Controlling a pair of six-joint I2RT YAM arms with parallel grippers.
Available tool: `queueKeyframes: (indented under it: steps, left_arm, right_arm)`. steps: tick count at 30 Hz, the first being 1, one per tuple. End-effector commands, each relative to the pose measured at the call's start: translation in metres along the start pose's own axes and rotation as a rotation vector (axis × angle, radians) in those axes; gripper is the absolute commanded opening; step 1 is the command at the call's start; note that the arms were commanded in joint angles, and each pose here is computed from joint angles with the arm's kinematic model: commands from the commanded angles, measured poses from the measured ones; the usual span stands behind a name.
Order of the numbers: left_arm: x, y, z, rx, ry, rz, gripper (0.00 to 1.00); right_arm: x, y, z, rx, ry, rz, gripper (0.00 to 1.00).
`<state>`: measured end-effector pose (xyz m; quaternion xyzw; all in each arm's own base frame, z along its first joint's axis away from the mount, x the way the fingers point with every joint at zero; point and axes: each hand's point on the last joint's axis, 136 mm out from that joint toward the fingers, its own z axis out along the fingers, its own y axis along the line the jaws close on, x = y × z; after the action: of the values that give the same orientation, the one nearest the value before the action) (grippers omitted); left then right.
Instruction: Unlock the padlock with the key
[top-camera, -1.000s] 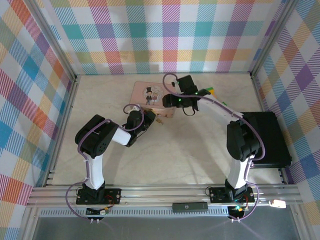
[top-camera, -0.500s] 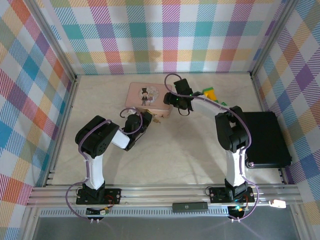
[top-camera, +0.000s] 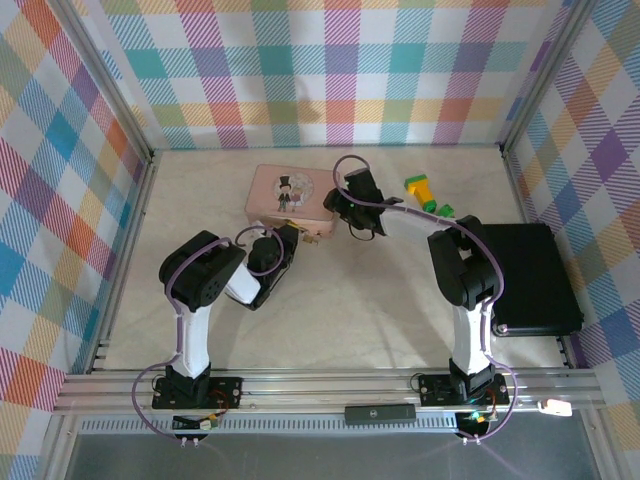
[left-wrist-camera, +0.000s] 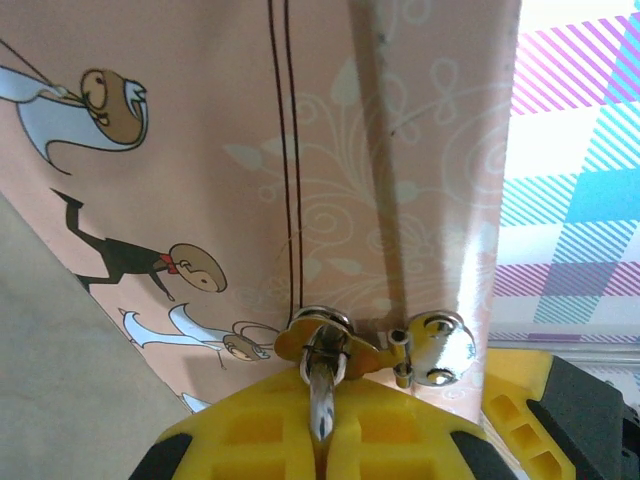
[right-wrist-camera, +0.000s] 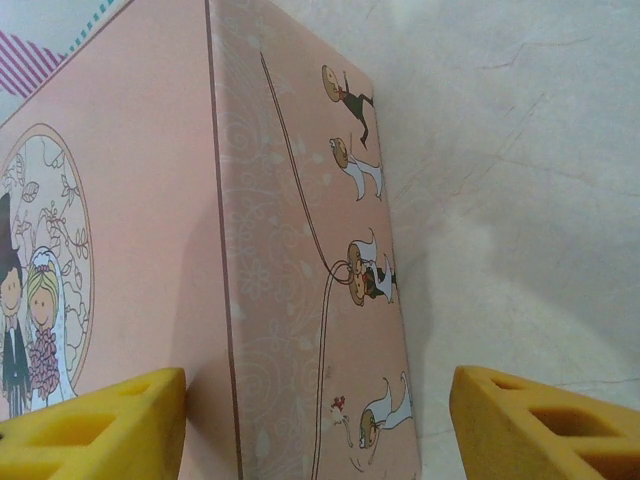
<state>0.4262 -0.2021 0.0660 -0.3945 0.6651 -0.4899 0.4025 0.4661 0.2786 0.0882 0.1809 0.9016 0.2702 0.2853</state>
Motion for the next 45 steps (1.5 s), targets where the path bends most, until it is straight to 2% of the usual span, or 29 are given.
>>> queueKeyframes:
  steps: [1, 8, 15, 19, 24, 27, 29, 32, 35, 38, 41, 45]
  left_arm:
    - [-0.049, 0.037, -0.015, -0.122, -0.163, -0.033, 0.00]
    - [-0.047, 0.034, -0.008, -0.113, -0.103, 0.048, 0.00]
    - [-0.043, 0.042, -0.005, -0.126, -0.081, 0.086, 0.24]
    - [-0.042, 0.049, -0.007, -0.143, -0.075, 0.087, 0.33]
    - [-0.041, 0.058, -0.011, -0.152, -0.070, 0.093, 0.25]
    - [-0.045, 0.063, -0.014, -0.159, -0.070, 0.096, 0.12]
    - [-0.047, 0.065, -0.018, -0.160, -0.070, 0.096, 0.13]
    - [-0.047, 0.062, -0.022, -0.161, -0.062, 0.119, 0.29]
    - [-0.047, 0.065, -0.025, -0.171, -0.059, 0.124, 0.35]
    - [-0.046, 0.069, -0.024, -0.175, -0.051, 0.122, 0.33]
    - [-0.045, 0.074, -0.024, -0.184, -0.047, 0.123, 0.25]
    - [-0.047, 0.080, -0.031, -0.200, -0.050, 0.129, 0.21]
  right_arm:
    - [0.019, -0.060, 0.000, 0.222, 0.051, -0.002, 0.67]
    - [0.012, -0.050, 0.001, 0.209, 0.045, -0.029, 0.64]
    - [0.007, -0.033, 0.005, 0.163, 0.050, -0.070, 0.64]
    - [0.008, -0.023, 0.008, 0.145, 0.066, -0.095, 0.64]
    - [0.009, -0.023, 0.009, 0.144, 0.071, -0.096, 0.64]
    - [0.011, -0.023, 0.011, 0.136, 0.078, -0.088, 0.64]
    - [0.012, -0.023, 0.011, 0.136, 0.080, -0.087, 0.63]
    - [0.012, -0.024, 0.012, 0.138, 0.078, -0.086, 0.63]
    - [0.011, -0.023, 0.011, 0.135, 0.075, -0.087, 0.63]
    - [0.011, -0.023, 0.011, 0.135, 0.076, -0.085, 0.63]
    - [0.012, -0.023, 0.011, 0.134, 0.080, -0.084, 0.63]
    - [0.012, -0.023, 0.012, 0.134, 0.078, -0.081, 0.62]
